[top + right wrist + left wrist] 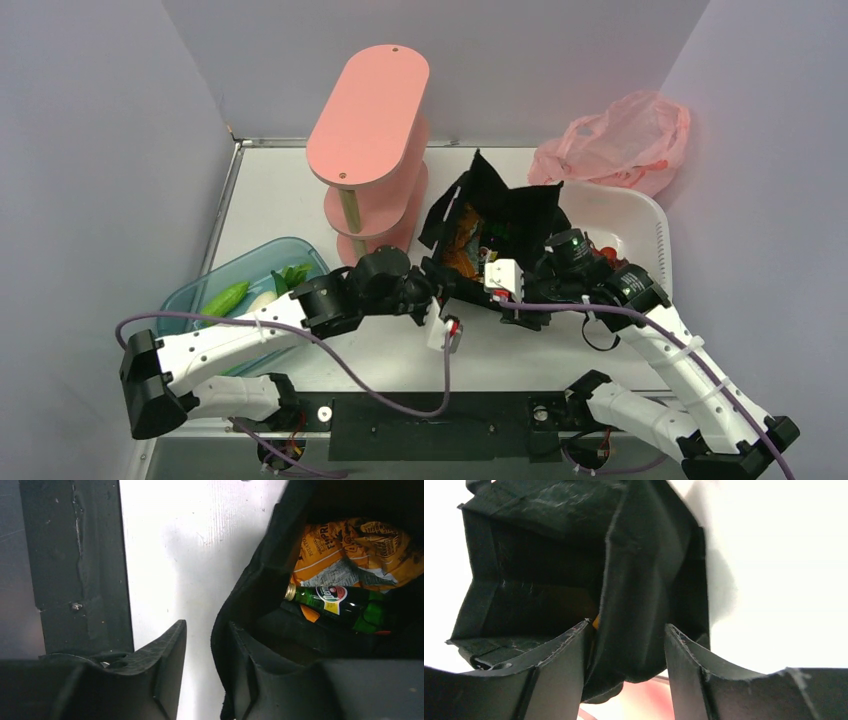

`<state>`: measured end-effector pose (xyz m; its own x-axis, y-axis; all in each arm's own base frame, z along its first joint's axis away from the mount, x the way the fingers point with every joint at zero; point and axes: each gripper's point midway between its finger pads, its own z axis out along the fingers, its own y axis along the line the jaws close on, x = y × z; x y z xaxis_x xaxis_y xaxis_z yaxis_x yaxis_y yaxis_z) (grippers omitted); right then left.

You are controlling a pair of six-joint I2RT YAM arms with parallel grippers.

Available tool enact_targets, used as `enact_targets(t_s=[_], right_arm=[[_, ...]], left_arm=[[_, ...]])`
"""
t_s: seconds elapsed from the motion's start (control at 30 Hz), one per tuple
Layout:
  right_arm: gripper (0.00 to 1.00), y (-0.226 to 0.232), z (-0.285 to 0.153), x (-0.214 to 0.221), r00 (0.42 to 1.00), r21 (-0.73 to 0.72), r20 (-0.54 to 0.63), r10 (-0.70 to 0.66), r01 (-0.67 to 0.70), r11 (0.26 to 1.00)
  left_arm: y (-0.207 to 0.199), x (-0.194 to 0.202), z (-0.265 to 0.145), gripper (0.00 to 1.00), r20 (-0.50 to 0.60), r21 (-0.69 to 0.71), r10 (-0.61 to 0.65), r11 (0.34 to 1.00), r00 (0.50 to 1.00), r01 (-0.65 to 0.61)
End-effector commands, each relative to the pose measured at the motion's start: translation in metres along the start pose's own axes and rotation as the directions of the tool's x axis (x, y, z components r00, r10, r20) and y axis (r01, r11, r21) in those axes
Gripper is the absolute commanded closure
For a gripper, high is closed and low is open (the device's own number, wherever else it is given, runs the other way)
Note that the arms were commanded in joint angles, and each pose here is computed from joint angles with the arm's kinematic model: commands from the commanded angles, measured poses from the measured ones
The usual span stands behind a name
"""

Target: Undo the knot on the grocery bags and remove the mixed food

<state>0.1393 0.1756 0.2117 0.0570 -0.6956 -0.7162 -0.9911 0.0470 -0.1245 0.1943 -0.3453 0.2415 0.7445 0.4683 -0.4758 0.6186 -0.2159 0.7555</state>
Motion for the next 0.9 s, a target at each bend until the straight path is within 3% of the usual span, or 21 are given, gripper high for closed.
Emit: enact_targets(t_s=[0.0,0.1,0.23,0.37,0.47,0.53,0.63,0.87], right_arm=[[0.66,0.021,-0.003,0.007,0.999,-0.020,0.021,0.044,-0.044,0.999],[0.63,0.025,-0.004,0.013,0.998,-0.010,0.014,0.056,-0.056,0.998],[0.54,0.026,-0.005,0.014,0.997,-0.006,0.018,0.076,-0.076,0.997],[0.46,0.010,-0.014,-0.014,0.983,0.064,0.101,0.153,-0.160,0.985],[0.45,-0.018,-0.029,-0.055,0.945,0.165,0.259,0.200,-0.247,0.955],[0.45,-0.037,-0.044,-0.078,0.924,0.242,0.347,0.161,-0.254,0.936],[0.48,-0.057,-0.057,-0.096,0.913,0.337,0.401,0.073,-0.221,0.915],[0.67,-0.086,-0.035,-0.080,0.960,0.422,0.268,-0.077,-0.045,0.905]], left_arm=[[-0.045,-0.015,-0.011,0.51,0.039,0.105,0.075,0.991,0.996,-0.079],[-0.071,-0.020,-0.013,0.67,0.045,0.141,0.056,0.988,0.997,-0.061],[-0.092,-0.035,-0.011,0.81,0.079,0.151,0.044,0.987,0.996,-0.056],[-0.097,-0.035,-0.008,0.86,0.088,0.114,0.066,0.991,0.994,-0.076],[-0.094,-0.039,-0.007,0.87,0.105,0.095,0.065,0.993,0.992,-0.075],[-0.091,-0.042,-0.007,0.86,0.117,0.083,0.064,0.994,0.991,-0.074],[-0.086,-0.044,-0.010,0.86,0.119,0.063,0.057,0.996,0.991,-0.065],[-0.072,-0.058,-0.023,0.90,0.157,0.070,-0.032,0.997,0.987,0.021]])
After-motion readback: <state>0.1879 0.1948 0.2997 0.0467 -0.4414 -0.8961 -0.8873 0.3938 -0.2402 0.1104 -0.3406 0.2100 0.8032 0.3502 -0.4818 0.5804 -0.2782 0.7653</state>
